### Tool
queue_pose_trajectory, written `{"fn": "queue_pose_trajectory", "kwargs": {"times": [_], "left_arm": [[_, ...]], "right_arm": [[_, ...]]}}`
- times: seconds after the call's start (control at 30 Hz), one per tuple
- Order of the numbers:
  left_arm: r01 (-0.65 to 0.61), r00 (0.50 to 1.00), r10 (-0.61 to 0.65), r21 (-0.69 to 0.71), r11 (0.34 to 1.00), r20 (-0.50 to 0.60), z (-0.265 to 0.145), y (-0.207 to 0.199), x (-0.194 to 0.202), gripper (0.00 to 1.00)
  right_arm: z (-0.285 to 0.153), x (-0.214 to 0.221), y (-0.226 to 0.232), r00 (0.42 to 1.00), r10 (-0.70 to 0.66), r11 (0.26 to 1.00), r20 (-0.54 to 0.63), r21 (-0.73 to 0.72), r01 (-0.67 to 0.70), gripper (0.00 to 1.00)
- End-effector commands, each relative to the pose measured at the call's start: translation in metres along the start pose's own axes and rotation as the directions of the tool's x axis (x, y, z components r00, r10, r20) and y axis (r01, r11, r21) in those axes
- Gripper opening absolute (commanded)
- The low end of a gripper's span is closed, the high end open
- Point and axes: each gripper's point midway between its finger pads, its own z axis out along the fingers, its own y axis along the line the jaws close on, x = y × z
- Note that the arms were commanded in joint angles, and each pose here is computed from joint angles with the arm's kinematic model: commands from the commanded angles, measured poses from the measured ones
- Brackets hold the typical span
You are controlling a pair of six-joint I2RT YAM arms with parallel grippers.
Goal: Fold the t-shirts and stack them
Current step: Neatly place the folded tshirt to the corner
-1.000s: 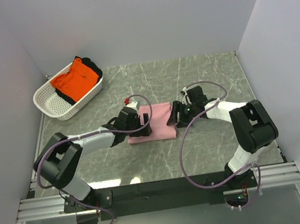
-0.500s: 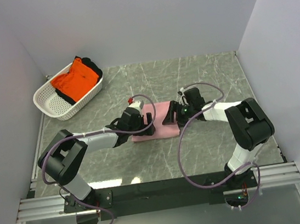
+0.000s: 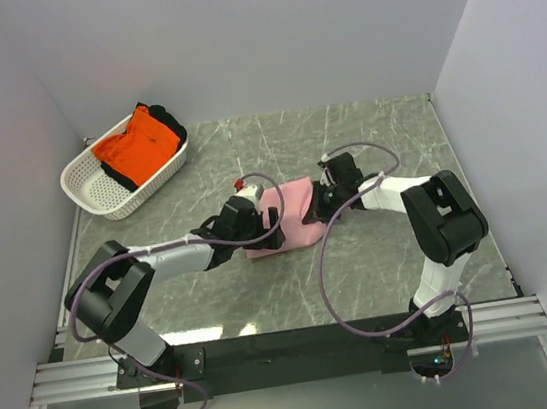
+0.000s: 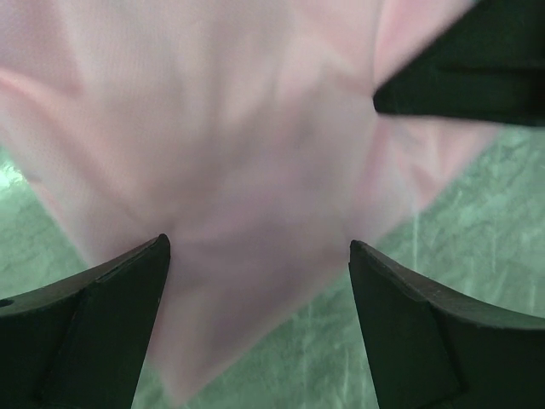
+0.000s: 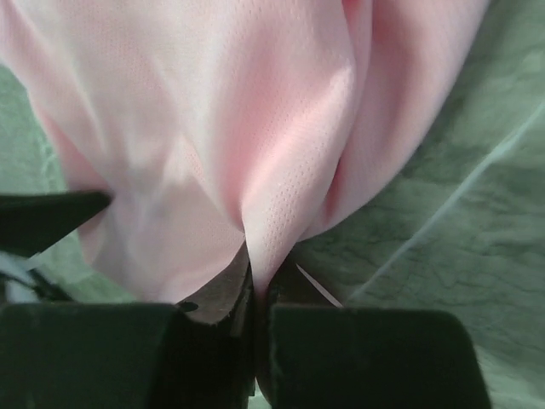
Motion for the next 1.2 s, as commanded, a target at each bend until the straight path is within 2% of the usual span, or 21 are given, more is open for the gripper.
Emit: {"fn": "queue_pose_trajectory", "kwargs": {"times": [0.0, 0.07, 0.13, 0.23, 0.4, 0.53, 0.77, 1.03, 1.17], "left_arm": [[-0.02, 0.997, 0.015, 0.068, 0.998, 0.076, -0.03, -0.027, -0.036, 0.92], [-0.026, 0.993, 0.017, 0.077, 0.997, 0.115, -0.048, -0.03, -0.051, 0.93], [-0.021, 0.991, 0.011, 0.072, 0.997, 0.136, -0.058, -0.025, -0.058, 0.93], [-0.011, 0.988, 0.002, 0.058, 0.998, 0.154, -0.072, -0.014, -0.061, 0.93], [0.006, 0.984, -0.012, 0.033, 0.999, 0.179, -0.089, 0.003, -0.06, 0.94], [0.022, 0.982, -0.023, 0.007, 1.0, 0.185, -0.097, 0.019, -0.057, 0.94], [0.024, 0.978, -0.027, 0.016, 1.0, 0.206, -0.108, 0.02, -0.06, 0.94], [0.028, 0.98, -0.032, 0.02, 0.999, 0.198, -0.109, 0.02, -0.06, 0.94], [0.03, 0.982, -0.032, 0.013, 0.999, 0.186, -0.107, 0.022, -0.056, 0.94]], "right_arm": [[-0.01, -0.029, -0.007, 0.993, -0.107, 0.986, 0.049, 0.135, 0.099, 0.0], [-0.024, -0.036, -0.015, 0.986, -0.162, 0.965, 0.036, 0.215, 0.151, 0.0], [-0.04, -0.064, -0.014, 0.968, -0.239, 0.932, 0.081, 0.298, 0.205, 0.0], [-0.065, -0.091, -0.019, 0.947, -0.31, 0.876, 0.081, 0.413, 0.251, 0.0], [-0.086, -0.123, -0.04, 0.929, -0.37, 0.794, 0.033, 0.53, 0.297, 0.0], [-0.097, -0.145, -0.075, 0.916, -0.4, 0.726, -0.023, 0.602, 0.332, 0.0], [-0.126, -0.182, -0.15, 0.928, -0.368, 0.628, -0.063, 0.719, 0.298, 0.0], [-0.171, -0.225, -0.212, 0.931, -0.347, 0.497, -0.111, 0.82, 0.283, 0.0], [-0.189, -0.24, -0.234, 0.942, -0.322, 0.495, -0.09, 0.833, 0.248, 0.0]]}}
